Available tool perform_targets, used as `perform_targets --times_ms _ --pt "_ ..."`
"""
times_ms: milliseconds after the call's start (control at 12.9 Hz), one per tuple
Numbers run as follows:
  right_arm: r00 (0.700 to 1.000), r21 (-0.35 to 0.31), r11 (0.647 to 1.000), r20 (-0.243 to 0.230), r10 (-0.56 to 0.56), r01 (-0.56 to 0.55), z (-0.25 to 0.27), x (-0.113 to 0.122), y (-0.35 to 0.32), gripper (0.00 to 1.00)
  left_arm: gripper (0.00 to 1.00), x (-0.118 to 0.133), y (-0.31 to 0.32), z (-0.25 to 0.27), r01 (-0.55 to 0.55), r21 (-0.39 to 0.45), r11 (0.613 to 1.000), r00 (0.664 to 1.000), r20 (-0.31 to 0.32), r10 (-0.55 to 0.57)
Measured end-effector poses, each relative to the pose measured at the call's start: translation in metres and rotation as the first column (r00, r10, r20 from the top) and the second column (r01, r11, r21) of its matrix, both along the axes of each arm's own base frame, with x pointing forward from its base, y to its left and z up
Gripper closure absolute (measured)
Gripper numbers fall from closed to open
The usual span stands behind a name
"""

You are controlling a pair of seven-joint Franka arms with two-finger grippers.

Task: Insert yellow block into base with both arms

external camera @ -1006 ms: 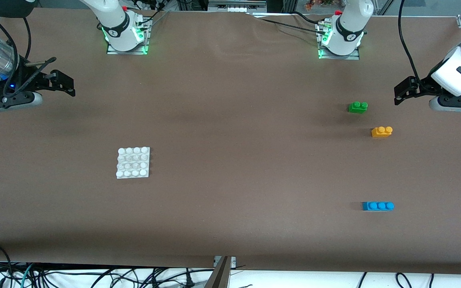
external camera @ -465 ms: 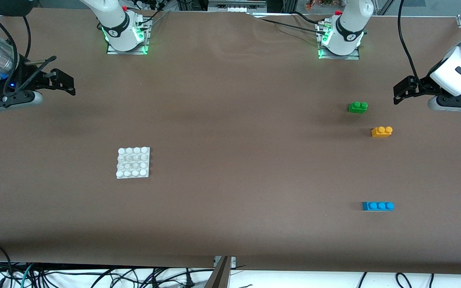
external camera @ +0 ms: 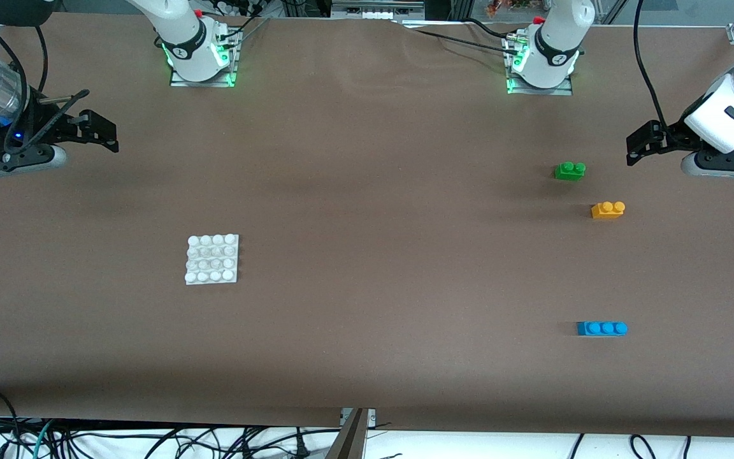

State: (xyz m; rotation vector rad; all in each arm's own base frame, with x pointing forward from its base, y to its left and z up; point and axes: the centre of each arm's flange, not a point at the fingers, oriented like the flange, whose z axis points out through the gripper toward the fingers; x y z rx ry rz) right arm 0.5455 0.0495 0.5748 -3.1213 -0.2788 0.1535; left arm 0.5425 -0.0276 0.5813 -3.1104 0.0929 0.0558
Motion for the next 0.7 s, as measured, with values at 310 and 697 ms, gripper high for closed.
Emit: perform_targets --times_ms 310,697 --pt "1.0 -0.002 1.0 -0.004 -0.001 0.001 -0.0014 0.0004 -0.0007 0.0 0.0 -0.0001 0.0001 -0.0001 0.0 0.0 1.0 1.0 -0.001 0.0" --pt "1.0 -0.002 1.0 -0.008 -0.001 0.001 -0.0028 0.0008 -0.0007 0.0 0.0 -0.0004 0.0012 0.0013 -0.002 0.0 1.0 1.0 -0.002 0.002"
